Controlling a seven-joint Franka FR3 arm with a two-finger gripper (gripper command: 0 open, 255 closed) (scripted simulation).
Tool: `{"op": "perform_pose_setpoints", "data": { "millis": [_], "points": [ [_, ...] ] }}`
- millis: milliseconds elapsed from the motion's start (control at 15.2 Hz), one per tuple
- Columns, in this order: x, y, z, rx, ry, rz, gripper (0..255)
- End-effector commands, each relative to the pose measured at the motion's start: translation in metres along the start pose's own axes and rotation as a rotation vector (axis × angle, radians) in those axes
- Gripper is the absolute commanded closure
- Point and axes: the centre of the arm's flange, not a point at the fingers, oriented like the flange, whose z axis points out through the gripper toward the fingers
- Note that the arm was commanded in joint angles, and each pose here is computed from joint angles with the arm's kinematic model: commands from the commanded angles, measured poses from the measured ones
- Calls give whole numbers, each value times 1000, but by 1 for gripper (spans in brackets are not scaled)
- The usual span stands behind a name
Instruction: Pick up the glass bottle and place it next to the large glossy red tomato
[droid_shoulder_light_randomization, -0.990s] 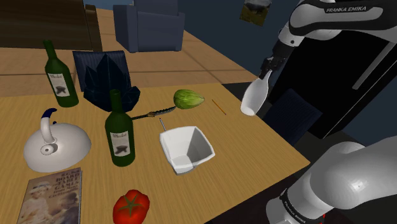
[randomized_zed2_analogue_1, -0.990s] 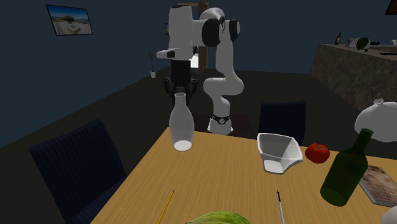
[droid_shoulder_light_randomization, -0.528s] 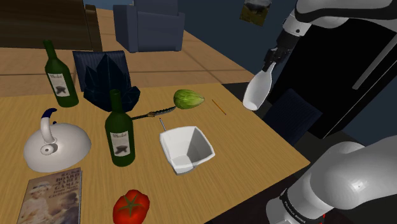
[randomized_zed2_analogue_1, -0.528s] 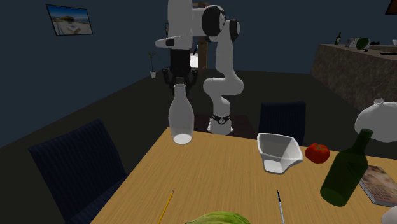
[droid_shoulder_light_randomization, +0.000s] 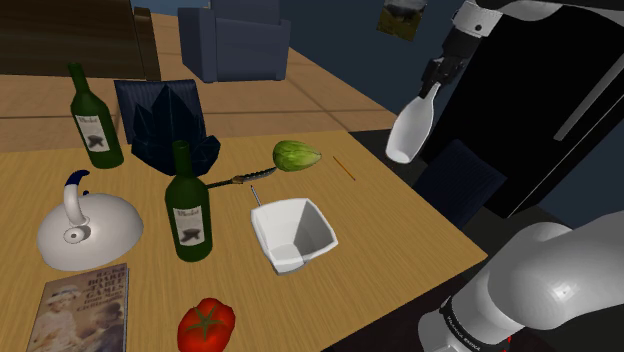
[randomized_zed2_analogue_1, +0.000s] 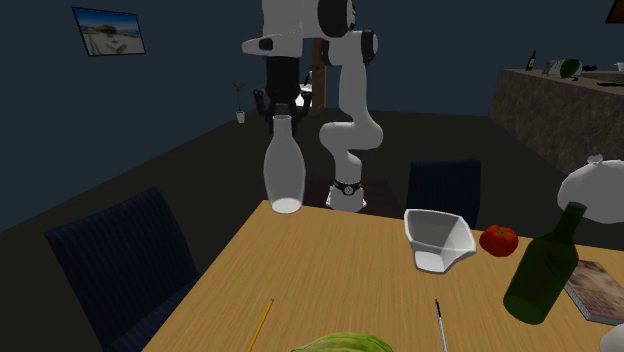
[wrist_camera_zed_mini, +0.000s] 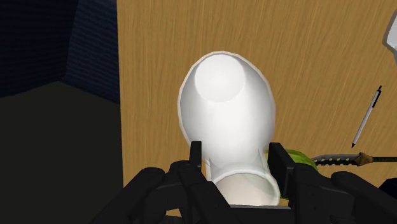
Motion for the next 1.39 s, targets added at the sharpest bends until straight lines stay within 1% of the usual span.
{"op": "perform_pose_setpoints", "data": {
  "millis": [0, 1188, 1254, 1320],
  "points": [
    [2, 1, -10, 0, 0, 0, 255],
    [16, 1, -104, 0, 0, 0, 255],
    [16, 1, -106, 0, 0, 0, 255],
    [16, -12, -103, 0, 0, 0, 255]
  ]
}}
